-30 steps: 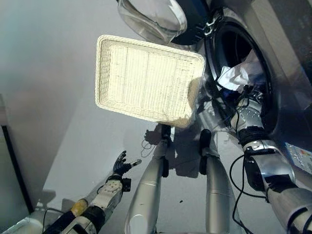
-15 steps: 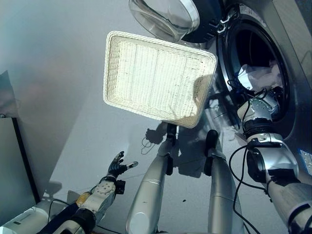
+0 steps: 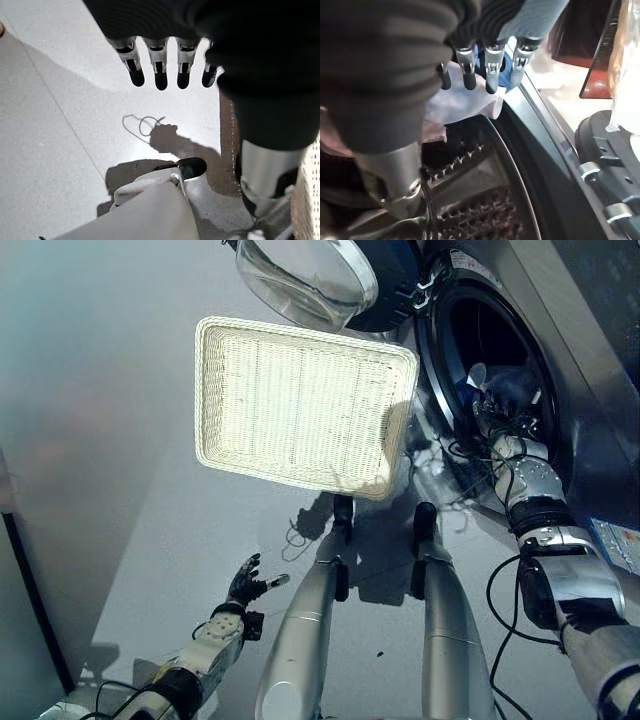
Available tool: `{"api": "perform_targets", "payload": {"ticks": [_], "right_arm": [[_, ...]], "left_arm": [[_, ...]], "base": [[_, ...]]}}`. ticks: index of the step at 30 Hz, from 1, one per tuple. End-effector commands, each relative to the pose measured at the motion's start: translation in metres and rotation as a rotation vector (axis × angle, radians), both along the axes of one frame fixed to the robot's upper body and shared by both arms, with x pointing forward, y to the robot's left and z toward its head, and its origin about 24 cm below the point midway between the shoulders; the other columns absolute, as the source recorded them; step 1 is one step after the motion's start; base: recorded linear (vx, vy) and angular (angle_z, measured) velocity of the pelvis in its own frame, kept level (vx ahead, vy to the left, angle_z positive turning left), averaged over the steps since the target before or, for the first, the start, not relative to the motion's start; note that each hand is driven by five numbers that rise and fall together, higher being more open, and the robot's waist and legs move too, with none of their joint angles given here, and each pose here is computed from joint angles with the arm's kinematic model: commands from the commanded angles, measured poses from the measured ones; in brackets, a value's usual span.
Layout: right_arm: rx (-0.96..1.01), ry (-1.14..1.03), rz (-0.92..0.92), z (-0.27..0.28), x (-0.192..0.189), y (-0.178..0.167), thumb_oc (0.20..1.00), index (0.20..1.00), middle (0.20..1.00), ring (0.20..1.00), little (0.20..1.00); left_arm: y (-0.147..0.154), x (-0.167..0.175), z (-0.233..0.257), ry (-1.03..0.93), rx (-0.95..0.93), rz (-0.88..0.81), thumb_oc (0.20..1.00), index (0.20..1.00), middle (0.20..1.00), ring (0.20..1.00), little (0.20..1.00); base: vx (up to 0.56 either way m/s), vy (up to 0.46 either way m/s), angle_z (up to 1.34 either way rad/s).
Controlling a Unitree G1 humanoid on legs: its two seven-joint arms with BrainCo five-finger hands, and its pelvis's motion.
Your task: Put the clothes into the washing machine.
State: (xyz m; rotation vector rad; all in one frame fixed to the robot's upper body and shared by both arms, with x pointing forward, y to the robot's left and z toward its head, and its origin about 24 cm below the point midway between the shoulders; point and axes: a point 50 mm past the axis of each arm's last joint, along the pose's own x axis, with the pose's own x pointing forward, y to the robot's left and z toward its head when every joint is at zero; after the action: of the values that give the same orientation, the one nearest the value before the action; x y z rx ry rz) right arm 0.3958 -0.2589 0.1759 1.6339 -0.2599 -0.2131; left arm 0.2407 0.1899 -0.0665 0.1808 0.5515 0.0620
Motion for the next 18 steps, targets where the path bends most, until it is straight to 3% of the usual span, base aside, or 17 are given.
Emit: {"api": "perform_targets", "payload": {"ticks": [1,6,11,18], "right_arm": [[-0.205,-0.038,-0.122,-0.005,-0.017,-0.034,1.0,1.0,1.0,1.0,1.0],[-0.416,-0.019,-0.278,-0.004,-0.023,-0.038,1.0,1.0,1.0,1.0,1.0],[-0.865,-0.004,-0.436,0.002,-0.033,-0.017,1.0,1.0,1.0,1.0,1.0],[-1.132,0.042,-0.307,-0.042,-0.046,0.016,1.0,1.0,1.0,1.0,1.0]], "left_arm": [[-0.001,-0.003,-0.007,0.023,-0.008,0.044,1.0,1.0,1.0,1.0,1.0],[-0.005,-0.003,-0.008,0.02,-0.021,0.046,1.0,1.0,1.0,1.0,1.0],[-0.006,-0.001,-0.007,0.012,-0.045,0.066,1.0,1.0,1.0,1.0,1.0],[0.0,-0.01,-0.015,0.031,-0.061,0.108,1.0,1.0,1.0,1.0,1.0]], "base": [[-0.04,0.037,0.01],[-0.03,0.062,0.02],[-0.04,0.091,0.0],[-0.04,0.099,0.0]]}}
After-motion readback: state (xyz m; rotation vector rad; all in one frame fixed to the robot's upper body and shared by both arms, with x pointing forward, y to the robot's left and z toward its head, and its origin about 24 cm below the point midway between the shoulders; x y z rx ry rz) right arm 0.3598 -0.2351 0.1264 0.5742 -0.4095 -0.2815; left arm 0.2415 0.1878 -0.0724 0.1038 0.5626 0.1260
